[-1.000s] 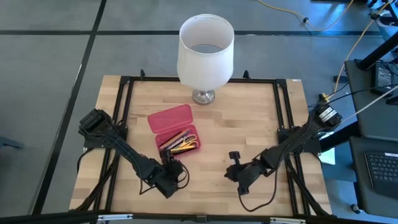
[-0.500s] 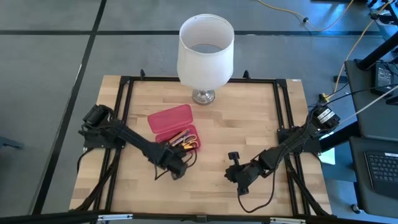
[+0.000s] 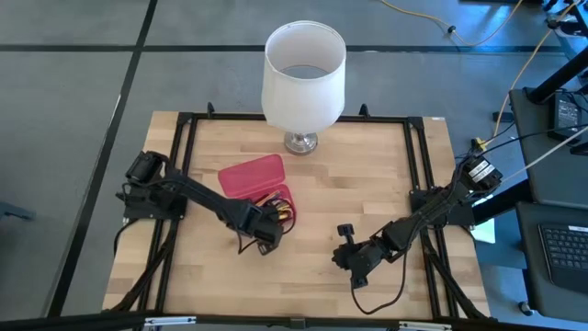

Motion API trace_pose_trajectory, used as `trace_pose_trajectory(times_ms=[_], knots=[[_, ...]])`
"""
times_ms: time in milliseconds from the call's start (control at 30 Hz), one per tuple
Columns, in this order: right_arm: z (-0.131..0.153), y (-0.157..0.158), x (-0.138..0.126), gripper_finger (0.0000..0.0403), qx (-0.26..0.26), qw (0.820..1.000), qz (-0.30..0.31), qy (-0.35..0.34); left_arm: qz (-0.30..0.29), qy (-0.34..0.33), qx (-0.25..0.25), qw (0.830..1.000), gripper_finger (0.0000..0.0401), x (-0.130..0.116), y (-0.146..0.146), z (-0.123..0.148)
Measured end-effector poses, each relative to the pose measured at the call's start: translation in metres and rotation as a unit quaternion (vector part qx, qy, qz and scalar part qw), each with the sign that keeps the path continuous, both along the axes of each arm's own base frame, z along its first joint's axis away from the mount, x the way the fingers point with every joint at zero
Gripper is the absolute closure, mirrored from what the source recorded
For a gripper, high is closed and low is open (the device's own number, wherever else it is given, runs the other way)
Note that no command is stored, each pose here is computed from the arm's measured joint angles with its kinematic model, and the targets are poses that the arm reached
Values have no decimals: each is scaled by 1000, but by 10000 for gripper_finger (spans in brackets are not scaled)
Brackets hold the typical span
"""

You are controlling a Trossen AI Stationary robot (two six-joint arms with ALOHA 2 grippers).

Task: Pick & place school supplies into a supply box
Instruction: Close the red supply box

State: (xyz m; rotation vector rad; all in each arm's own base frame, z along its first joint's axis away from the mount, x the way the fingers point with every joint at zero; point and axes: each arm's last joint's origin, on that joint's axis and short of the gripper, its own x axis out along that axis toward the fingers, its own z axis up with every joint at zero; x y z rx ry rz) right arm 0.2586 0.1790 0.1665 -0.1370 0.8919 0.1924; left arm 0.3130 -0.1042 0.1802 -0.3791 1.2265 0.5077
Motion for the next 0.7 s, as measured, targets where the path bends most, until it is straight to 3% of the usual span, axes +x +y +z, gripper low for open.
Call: trace_pose_trajectory(times_ms=[300,700], knots=[[0,0,0,388,0,1000,0,0,3,34,-16,999,178,-12,3,-17],[0,0,0,388,-1,1000,0,1,0,34,-22,999,178,-11,3,-18]])
